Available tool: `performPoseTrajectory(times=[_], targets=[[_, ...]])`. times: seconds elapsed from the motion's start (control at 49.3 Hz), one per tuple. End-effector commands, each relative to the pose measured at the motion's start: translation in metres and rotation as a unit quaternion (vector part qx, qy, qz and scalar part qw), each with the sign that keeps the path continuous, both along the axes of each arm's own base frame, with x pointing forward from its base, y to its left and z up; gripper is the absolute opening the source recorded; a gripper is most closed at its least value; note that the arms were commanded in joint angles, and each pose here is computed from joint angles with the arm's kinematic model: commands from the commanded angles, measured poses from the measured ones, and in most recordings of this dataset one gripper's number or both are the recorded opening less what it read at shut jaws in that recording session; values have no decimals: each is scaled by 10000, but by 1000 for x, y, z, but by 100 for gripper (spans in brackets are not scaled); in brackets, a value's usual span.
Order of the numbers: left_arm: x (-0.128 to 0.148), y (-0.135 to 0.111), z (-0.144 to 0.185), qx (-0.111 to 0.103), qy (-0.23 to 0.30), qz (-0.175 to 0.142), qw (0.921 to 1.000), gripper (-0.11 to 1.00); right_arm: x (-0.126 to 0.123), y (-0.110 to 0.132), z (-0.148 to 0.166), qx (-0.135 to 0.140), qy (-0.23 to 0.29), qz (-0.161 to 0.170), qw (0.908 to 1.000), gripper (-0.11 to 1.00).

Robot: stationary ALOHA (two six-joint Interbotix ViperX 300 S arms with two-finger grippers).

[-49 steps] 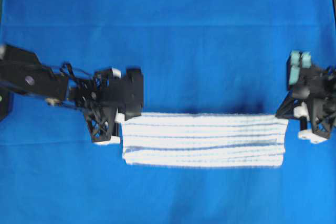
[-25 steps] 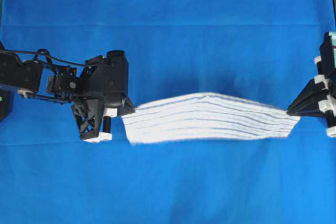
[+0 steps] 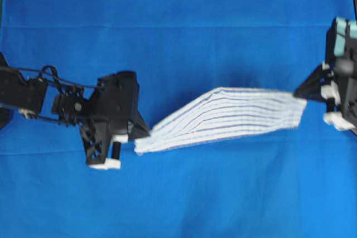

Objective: Fold the blue towel.
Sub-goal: 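Lift the folded strip and rotate it vertical, right gripper moving upward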

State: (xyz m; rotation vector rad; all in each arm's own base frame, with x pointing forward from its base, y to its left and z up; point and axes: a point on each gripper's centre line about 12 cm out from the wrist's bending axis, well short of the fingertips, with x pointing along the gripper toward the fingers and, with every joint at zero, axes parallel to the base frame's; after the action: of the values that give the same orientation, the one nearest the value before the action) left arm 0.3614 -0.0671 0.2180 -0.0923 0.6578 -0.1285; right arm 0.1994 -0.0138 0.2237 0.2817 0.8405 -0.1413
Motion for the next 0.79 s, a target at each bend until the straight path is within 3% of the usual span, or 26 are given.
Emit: performPoseTrajectory(times=[0.0, 0.264, 0.771], targets=[[11, -10, 17, -80, -351, -96, 9993, 2, 8, -19, 9, -183, -160, -350, 9991, 1], [46, -31, 32, -152, -696, -257, 9971, 2, 18, -61, 14, -548, -296, -1042, 9926, 1], [121, -53, 38, -204, -1294, -327, 9908, 2, 42, -109, 29, -1056, -695, -1532, 9801, 1]])
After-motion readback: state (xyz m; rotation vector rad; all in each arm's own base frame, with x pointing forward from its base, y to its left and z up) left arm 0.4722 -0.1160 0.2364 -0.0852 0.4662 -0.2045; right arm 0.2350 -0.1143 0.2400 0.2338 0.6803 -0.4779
